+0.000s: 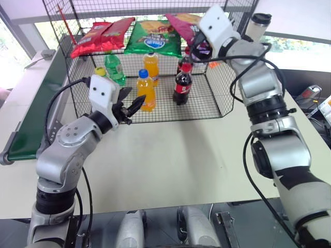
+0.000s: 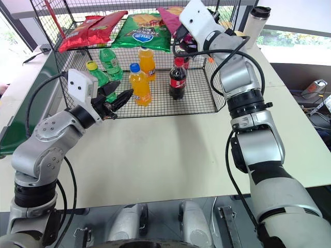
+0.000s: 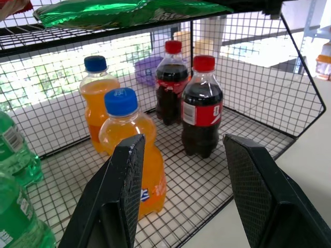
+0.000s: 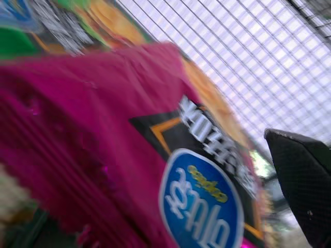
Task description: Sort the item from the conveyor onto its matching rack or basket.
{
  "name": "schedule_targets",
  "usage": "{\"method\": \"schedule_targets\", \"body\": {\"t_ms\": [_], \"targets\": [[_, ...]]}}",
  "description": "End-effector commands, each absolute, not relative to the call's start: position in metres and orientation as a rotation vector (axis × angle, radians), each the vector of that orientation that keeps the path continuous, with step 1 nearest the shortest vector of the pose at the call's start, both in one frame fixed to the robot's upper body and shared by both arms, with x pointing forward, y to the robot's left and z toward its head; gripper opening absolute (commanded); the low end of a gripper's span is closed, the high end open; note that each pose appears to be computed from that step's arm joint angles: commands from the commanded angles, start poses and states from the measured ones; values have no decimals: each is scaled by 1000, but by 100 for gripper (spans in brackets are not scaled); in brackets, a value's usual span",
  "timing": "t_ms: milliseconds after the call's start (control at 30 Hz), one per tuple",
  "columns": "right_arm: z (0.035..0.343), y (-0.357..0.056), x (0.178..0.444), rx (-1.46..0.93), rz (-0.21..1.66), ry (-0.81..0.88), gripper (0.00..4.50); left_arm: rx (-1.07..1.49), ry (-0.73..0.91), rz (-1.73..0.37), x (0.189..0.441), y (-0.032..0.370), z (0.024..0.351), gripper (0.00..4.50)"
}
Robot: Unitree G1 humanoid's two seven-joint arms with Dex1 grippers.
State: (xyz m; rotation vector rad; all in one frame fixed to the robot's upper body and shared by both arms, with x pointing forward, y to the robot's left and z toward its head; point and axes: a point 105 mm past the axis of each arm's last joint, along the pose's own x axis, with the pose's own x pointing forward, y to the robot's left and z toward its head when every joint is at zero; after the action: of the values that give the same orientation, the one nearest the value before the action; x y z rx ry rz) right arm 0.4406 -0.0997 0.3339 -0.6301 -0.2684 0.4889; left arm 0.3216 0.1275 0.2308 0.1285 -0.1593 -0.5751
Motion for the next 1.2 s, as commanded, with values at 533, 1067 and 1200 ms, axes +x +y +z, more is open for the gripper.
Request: {"method": "schedule_targets", "body": {"t_ms": [533, 1067, 1200], "targets": [[331, -94, 423, -220, 752, -160, 440, 145, -179, -534, 323, 134, 233, 250], [359, -82, 420, -142, 738, -299, 446, 152, -171, -511, 324, 137, 228, 250], [370, -86, 406, -102, 768, -366, 446, 138, -204, -500, 324, 140, 233, 250]]}}
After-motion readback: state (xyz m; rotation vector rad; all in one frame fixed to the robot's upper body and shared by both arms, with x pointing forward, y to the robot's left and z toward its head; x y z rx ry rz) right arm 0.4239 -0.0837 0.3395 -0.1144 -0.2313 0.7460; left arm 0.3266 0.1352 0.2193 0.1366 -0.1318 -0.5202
